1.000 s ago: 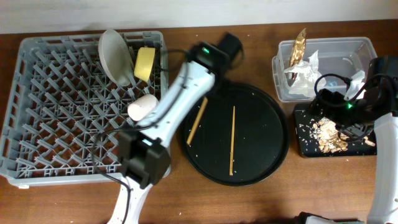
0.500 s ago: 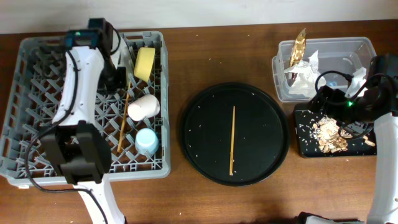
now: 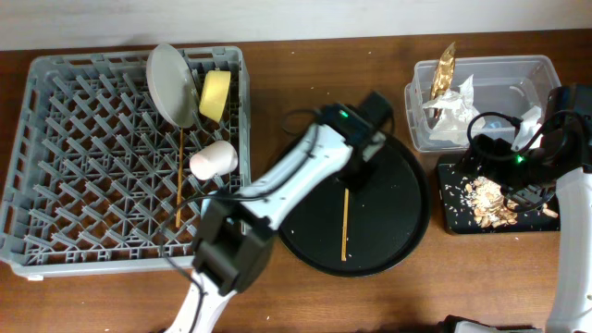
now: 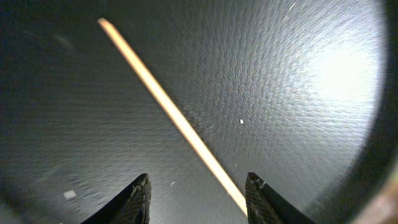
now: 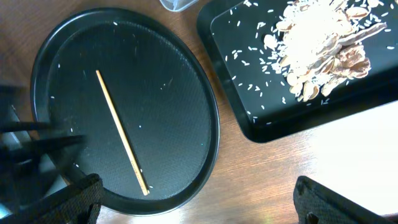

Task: Sort waste into correct bins and load items into the dishwasher rack
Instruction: 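Return the left gripper to the tray and pinch the second chopstick, then carry the second chopstick into the rack and release it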

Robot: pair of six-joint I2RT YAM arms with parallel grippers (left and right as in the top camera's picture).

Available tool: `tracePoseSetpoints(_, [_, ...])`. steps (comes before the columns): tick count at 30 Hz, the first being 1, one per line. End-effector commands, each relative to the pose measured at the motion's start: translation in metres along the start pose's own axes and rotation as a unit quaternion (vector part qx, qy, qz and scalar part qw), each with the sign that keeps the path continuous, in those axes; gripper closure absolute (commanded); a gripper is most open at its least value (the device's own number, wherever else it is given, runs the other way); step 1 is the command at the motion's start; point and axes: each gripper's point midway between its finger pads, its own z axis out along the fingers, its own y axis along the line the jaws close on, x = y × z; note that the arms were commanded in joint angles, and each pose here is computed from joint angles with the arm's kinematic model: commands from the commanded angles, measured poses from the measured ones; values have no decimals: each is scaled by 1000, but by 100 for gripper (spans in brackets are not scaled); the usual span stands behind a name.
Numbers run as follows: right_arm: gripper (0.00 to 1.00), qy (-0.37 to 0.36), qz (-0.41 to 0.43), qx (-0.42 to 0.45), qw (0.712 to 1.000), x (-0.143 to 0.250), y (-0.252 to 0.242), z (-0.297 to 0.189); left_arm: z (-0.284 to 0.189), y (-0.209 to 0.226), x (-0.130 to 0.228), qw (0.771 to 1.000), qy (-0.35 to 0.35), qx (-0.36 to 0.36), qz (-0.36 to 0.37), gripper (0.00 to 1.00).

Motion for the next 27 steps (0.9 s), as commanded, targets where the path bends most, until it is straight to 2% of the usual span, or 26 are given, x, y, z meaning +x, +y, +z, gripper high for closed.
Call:
tracePoseSetpoints(1, [1, 0, -7, 4, 1000, 1, 0, 0, 53, 7, 12, 998, 50, -27, -32, 51])
tracePoseSetpoints(4, [1, 1, -7, 4, 1000, 2, 0, 0, 87, 11, 22, 995, 81, -31, -45, 51])
tracePoseSetpoints(5, [1, 1, -7, 4, 1000, 2, 0, 0, 91, 12, 23, 995, 86, -32, -50, 56])
tracePoseSetpoints(6, [1, 1, -7, 4, 1000, 2, 0, 0, 98, 10, 27, 994, 94, -30, -54, 99])
tracePoseSetpoints(10, [1, 0, -9, 4, 1000, 1, 0, 0, 98, 7, 21, 995, 86, -29, -50, 99])
tracePoseSetpoints(12, [1, 1, -9, 4, 1000, 1, 0, 0, 74, 15, 9, 995, 75, -45, -52, 100])
tracePoseSetpoints(15, [1, 0, -11, 4, 1000, 1, 0, 0, -22, 69, -12, 990, 41, -112, -76, 100])
tracePoseSetpoints(18, [1, 1, -11, 4, 1000, 1, 0, 0, -126, 119, -23, 986, -63, -95, -124, 100])
tracePoseSetpoints(19, [1, 1, -11, 4, 1000, 1, 0, 0, -154, 137, -15, 982, -85, -100, -139, 100])
tracePoseSetpoints(21, [1, 1, -11, 4, 1000, 1, 0, 0, -190, 175, 20, 970, -85, -140, -179, 100])
tracePoseSetpoints(22, [1, -1, -11, 4, 1000, 1, 0, 0, -211, 215, 66, 948, -60, -205, -238, 100])
tracePoseSetpoints(23, [1, -4, -12, 3, 1000, -1, 0, 0, -218, 238, 97, 929, -47, -220, -294, 99])
tracePoseSetpoints(24, [1, -8, -12, 2, 1000, -3, 1, 0, -212, 273, 131, 908, -23, -225, -352, 100])
tracePoseSetpoints(27, [1, -8, -13, 2, 1000, -3, 1, 0, -148, 314, 155, 893, 12, -223, -391, 100])
